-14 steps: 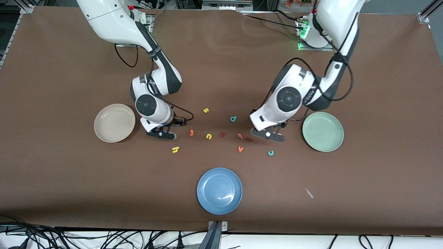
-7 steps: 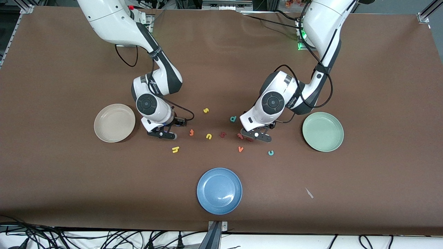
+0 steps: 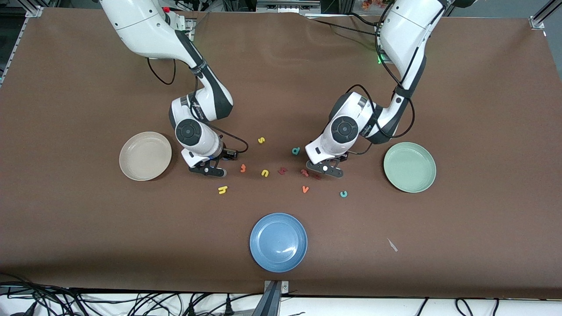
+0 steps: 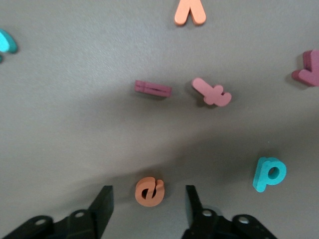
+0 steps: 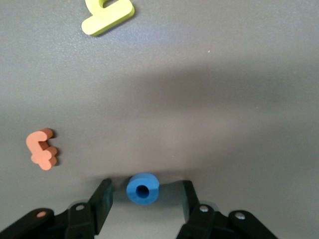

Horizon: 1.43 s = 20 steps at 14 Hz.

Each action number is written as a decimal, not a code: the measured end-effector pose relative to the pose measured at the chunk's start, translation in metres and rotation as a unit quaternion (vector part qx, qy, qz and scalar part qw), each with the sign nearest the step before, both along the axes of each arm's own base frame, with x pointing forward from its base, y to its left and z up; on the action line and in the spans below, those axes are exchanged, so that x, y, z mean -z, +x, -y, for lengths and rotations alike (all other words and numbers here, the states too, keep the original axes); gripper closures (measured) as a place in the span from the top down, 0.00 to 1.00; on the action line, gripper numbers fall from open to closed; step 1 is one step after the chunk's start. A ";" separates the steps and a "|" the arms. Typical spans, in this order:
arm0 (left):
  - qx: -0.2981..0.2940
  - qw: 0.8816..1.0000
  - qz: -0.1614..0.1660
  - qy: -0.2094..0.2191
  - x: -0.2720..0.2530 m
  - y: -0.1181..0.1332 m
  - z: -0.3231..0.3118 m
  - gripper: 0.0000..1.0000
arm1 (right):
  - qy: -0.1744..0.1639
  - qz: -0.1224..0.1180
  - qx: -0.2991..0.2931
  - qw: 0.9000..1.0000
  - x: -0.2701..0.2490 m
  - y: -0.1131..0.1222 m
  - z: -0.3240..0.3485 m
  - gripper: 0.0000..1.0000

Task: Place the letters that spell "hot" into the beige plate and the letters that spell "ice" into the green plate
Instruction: 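Grasp the blue o with the right gripper while the left gripper grasps the e, then set the o in the white plate while the left gripper sets the e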

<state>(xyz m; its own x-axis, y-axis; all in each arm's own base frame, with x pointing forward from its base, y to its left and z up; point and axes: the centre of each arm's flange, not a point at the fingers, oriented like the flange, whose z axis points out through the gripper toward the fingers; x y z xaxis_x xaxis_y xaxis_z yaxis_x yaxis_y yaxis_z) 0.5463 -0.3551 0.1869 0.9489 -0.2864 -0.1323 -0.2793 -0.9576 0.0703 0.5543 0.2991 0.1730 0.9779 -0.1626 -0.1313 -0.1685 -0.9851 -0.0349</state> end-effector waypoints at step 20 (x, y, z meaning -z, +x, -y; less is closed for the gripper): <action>0.001 1.000 0.000 0.008 0.011 0.001 -0.006 0.26 | 0.002 0.004 0.001 1.000 -0.004 0.001 -0.001 0.28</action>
